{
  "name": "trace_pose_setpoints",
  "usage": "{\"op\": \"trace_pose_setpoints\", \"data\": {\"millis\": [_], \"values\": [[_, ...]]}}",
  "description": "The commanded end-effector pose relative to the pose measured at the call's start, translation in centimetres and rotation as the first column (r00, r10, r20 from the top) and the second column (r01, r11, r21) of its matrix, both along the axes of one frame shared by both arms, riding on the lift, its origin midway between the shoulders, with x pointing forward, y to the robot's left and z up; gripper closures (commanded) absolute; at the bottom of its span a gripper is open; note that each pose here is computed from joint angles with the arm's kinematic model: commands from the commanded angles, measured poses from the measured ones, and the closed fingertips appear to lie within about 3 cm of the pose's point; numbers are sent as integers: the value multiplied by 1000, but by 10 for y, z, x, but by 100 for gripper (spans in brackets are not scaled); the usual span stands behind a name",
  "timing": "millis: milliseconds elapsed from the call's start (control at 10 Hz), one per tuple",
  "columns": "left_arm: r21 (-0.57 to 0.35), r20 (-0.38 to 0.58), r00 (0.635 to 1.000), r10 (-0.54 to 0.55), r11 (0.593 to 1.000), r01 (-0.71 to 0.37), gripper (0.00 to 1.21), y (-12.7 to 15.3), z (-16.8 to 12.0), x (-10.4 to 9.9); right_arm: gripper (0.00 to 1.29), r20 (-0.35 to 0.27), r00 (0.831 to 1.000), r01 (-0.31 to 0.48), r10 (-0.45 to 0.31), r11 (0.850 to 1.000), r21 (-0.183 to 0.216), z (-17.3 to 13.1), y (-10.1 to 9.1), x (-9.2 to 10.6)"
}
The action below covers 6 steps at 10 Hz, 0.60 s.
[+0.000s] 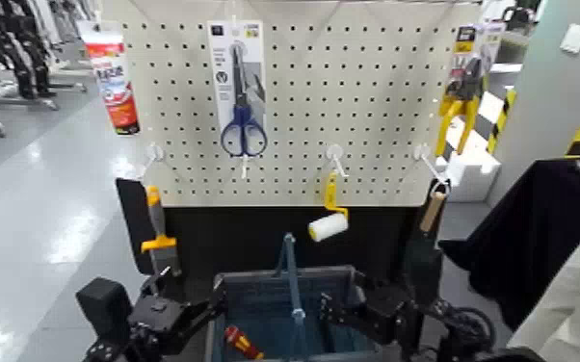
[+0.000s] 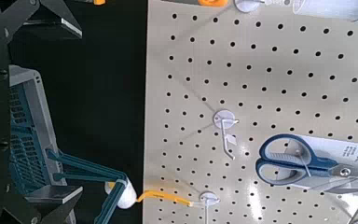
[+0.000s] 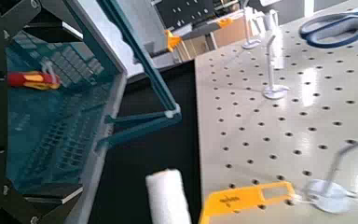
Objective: Put the black wrench into the crate.
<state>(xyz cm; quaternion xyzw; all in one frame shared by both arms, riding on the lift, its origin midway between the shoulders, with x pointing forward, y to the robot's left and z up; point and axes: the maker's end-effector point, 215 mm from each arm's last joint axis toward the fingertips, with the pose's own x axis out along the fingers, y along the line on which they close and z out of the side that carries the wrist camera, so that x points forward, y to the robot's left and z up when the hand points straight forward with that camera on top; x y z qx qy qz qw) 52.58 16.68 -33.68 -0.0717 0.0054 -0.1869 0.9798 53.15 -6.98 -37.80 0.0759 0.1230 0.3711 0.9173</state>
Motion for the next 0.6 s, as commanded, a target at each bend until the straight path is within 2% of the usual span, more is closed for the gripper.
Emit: {"op": "trace_pose_setpoints", "data": {"millis": [100, 200, 400, 500, 600], "values": [[0, 0, 1000, 1, 1000, -1, 13, 0, 0, 0, 17, 138, 980, 139, -143, 990, 38, 34, -17, 1], [0, 0, 1000, 2, 1000, -2, 13, 2, 0, 0, 17, 200, 955, 214, -217, 976, 37, 46, -30, 0], [-1, -1, 1000, 4, 1000, -4, 13, 3, -1, -1, 16, 253, 881, 395, -400, 916, 74, 53, -63, -16], [0, -1, 1000, 7, 1000, -7, 13, 5, -1, -2, 16, 252, 851, 455, -461, 886, 84, 50, -75, -27], [0, -1, 1000, 9, 1000, -9, 13, 6, -1, -2, 17, 264, 826, 496, -498, 865, 80, 51, -82, -39]]}}
